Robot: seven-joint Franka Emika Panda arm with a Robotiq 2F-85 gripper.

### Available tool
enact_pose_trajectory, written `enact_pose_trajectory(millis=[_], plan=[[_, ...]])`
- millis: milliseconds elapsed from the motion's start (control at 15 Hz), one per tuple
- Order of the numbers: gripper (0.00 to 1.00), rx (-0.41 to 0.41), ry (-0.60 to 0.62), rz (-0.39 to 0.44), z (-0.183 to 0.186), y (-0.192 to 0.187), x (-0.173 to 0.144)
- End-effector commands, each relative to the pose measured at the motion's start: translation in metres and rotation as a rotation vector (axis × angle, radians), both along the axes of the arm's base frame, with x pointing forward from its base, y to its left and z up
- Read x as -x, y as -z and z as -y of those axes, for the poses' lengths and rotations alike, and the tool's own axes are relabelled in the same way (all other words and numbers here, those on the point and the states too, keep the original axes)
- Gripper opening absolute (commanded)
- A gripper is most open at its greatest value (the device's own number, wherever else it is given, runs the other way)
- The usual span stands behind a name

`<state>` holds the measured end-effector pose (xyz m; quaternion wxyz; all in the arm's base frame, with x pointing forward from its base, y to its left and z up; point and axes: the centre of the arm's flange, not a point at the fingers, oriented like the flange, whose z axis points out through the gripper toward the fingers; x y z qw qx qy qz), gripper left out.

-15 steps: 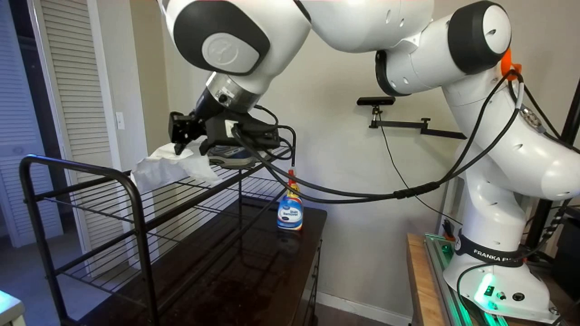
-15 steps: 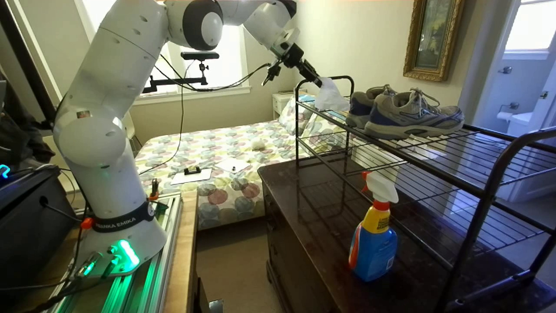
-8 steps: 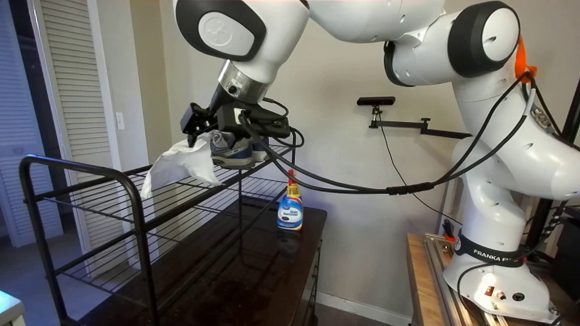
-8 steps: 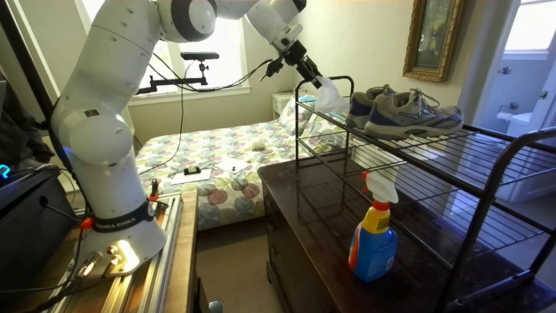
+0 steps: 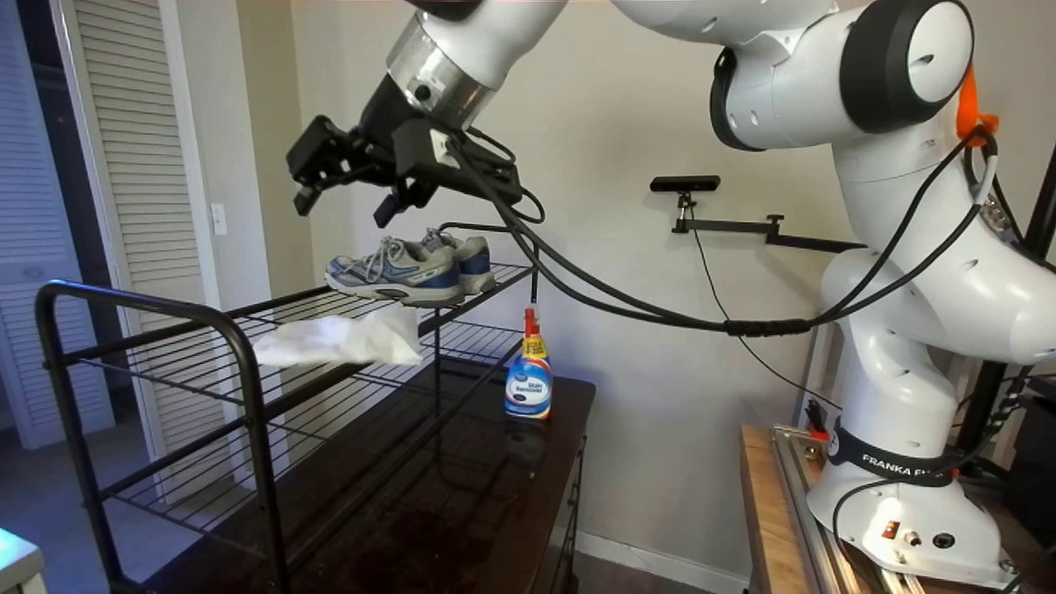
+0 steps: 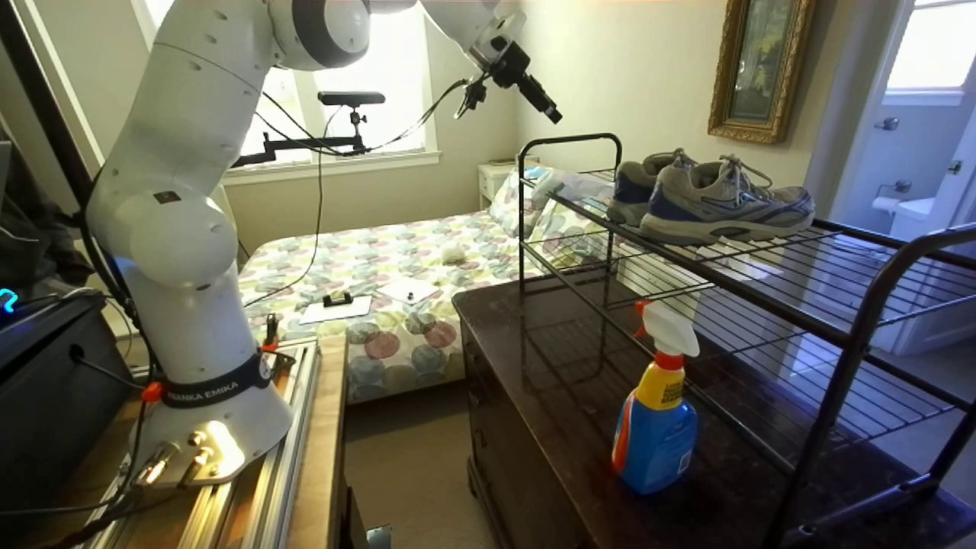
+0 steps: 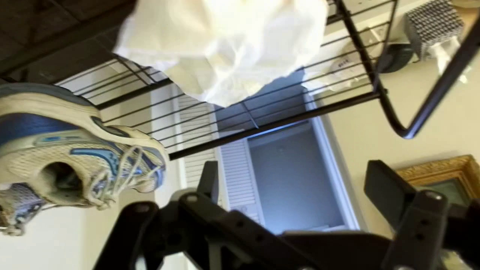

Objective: Take the paper towel from under the rack and place it on top of the rack

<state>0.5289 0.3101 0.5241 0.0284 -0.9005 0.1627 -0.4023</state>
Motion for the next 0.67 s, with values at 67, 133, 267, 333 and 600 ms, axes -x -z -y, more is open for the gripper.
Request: enact_pose_trajectory(millis=[67,133,267,333,600], plan=[[1.0,-0.062,-0.061,0.053,-0.03,-0.037,-0.02],[1.0,-0.02,-0.053,0.056,-0.031,-0.037,-0.018],[1.0,0.051,-0.038,0.02,-0.027,-0.036,-0.01],[1.0,0.091,-0.028,0.001,-0.024,-0.035,-0.006],[1.0,0.106,-0.026,0.004,-0.001,-0.012,0.004]])
